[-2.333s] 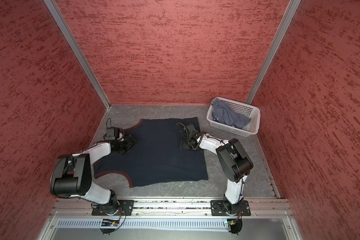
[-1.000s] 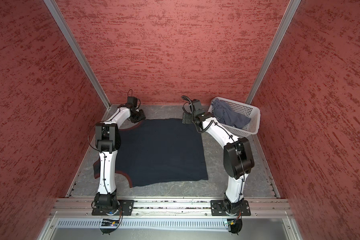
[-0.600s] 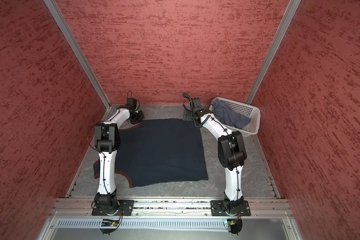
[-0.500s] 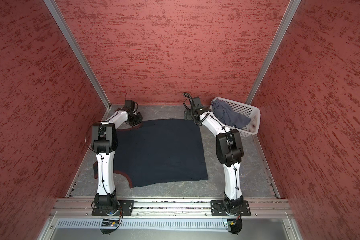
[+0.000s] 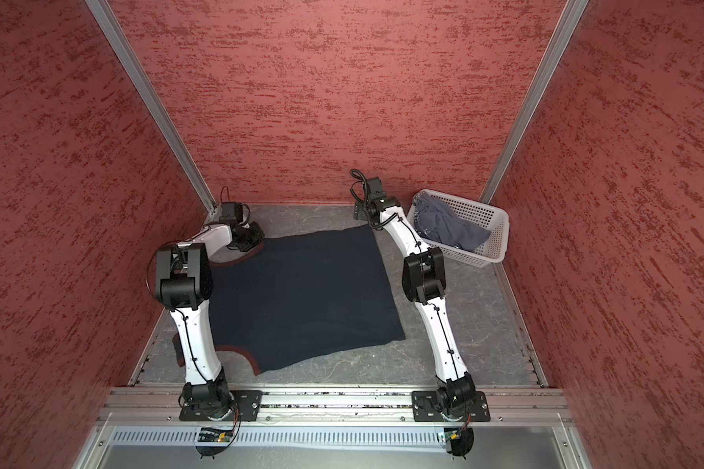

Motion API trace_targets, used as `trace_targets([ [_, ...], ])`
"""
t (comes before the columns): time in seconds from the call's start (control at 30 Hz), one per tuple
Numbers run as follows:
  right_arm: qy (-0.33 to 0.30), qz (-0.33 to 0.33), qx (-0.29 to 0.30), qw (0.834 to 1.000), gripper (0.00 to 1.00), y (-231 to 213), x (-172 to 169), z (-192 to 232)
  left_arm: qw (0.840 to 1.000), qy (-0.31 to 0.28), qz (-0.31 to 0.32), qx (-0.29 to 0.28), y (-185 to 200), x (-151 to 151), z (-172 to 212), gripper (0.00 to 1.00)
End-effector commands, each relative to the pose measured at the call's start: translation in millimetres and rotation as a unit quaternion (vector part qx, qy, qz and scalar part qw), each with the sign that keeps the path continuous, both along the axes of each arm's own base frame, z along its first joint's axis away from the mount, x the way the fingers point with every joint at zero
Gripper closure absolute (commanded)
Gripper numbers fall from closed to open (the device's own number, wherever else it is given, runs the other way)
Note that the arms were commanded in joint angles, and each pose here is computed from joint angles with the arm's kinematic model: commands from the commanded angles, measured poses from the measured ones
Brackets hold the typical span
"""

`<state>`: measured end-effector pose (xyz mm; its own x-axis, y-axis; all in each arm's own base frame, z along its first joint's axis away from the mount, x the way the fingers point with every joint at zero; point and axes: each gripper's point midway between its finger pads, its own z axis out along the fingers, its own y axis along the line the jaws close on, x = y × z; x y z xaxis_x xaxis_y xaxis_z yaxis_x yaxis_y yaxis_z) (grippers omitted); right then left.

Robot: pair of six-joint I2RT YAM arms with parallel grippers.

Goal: Fold and stack the tank tops
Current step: 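Lower the hem onto the far edge and open both grippers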

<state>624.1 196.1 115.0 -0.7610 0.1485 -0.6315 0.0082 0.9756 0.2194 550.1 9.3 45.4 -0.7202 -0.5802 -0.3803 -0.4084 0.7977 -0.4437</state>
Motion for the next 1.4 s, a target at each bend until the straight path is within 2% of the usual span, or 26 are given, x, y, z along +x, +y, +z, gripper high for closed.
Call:
trace_targets([
  [0.0,-0.023,-0.002,0.005,1.0,0.24,-8.9,12.5,5.5,1.0,-0.021,-0.013,-0.009,-8.4,6.3,10.3,1.0],
  [0.4,-0.005,-0.007,0.038,0.999,0.35,-9.8,29.4,-53.1,0.999,-0.021,-0.015,-0.02,-13.5,4.5,6.8,1.0],
  [0.63,0.006,0.004,0.05,0.999,0.43,-3.1,30.1,-71.5,0.999,-0.024,-0.03,-0.025,-25.7,6.5,8.5,1.0],
  [0.77,0.022,0.007,0.052,0.998,0.52,-1.8,25.8,-83.0,0.999,-0.026,-0.036,-0.025,-32.2,7.9,9.5,1.0],
  [0.87,0.028,0.009,0.05,0.998,0.62,-2.4,23.5,-86.6,0.999,-0.028,-0.039,-0.026,-35.7,9.5,11.1,1.0],
  [1.0,0.026,0.006,0.04,0.999,0.78,-5.9,21.9,-76.4,0.998,-0.032,-0.04,-0.027,-37.9,11.2,12.6,1.0],
  [1.17,-0.004,-0.006,0.013,1.0,0.94,-17.9,21.8,-37.6,0.998,-0.044,-0.044,-0.026,-38.3,13.9,20.6,1.0],
  [1.37,-0.057,-0.035,-0.025,0.997,0.98,-44.2,9.4,8.1,0.995,-0.083,-0.049,-0.021,-38.3,13.2,44.2,1.0],
])
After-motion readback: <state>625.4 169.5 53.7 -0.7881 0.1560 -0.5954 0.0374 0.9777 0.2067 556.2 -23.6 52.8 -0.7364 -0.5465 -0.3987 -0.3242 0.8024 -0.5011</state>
